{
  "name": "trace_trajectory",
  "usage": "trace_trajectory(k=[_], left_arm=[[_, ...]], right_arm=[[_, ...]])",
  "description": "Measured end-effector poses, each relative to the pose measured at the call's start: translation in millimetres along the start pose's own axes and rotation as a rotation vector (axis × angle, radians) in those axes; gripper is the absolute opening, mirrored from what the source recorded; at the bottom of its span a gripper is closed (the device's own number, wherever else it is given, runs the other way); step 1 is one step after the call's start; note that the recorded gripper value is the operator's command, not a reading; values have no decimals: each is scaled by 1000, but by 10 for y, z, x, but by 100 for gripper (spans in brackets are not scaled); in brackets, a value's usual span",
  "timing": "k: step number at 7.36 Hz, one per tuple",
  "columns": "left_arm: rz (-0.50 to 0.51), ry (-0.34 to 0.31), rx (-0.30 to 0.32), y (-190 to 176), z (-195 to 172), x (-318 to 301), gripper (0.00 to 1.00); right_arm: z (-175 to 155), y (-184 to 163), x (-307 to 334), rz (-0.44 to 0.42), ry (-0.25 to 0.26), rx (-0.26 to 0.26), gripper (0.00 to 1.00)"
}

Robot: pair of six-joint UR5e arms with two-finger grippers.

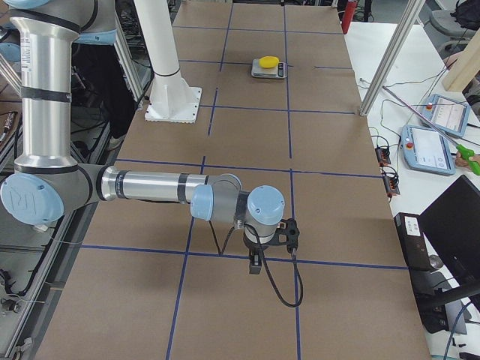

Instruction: Weigh mango

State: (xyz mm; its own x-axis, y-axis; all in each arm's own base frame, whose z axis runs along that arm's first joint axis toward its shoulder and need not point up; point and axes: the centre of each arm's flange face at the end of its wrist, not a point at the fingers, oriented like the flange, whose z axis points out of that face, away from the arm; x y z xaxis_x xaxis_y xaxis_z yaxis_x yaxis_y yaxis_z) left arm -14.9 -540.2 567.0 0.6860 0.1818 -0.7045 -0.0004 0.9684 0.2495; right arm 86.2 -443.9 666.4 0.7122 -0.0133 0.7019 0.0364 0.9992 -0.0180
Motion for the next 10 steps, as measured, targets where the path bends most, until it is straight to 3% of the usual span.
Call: trace_trajectory(k=[1,3,5,7,10], left_arm=[[1,-9,-17,183,-5,-644,100],[-92,37,-79,342,-39,-1146,100],[-179,110,-143,449,-56,-1101,100],[-184,133,-189,861,220,-1092,100],[-165,137,-193,1168,335,-1068,100]], right_arm=[[0,0,0,0,0,0,100],[0,0,-1,0,-1,0,100],[-1,0,-1,0,0,0,100],[-1,0,-1,0,0,0,100],[-2,0,-2,0,0,0,100]])
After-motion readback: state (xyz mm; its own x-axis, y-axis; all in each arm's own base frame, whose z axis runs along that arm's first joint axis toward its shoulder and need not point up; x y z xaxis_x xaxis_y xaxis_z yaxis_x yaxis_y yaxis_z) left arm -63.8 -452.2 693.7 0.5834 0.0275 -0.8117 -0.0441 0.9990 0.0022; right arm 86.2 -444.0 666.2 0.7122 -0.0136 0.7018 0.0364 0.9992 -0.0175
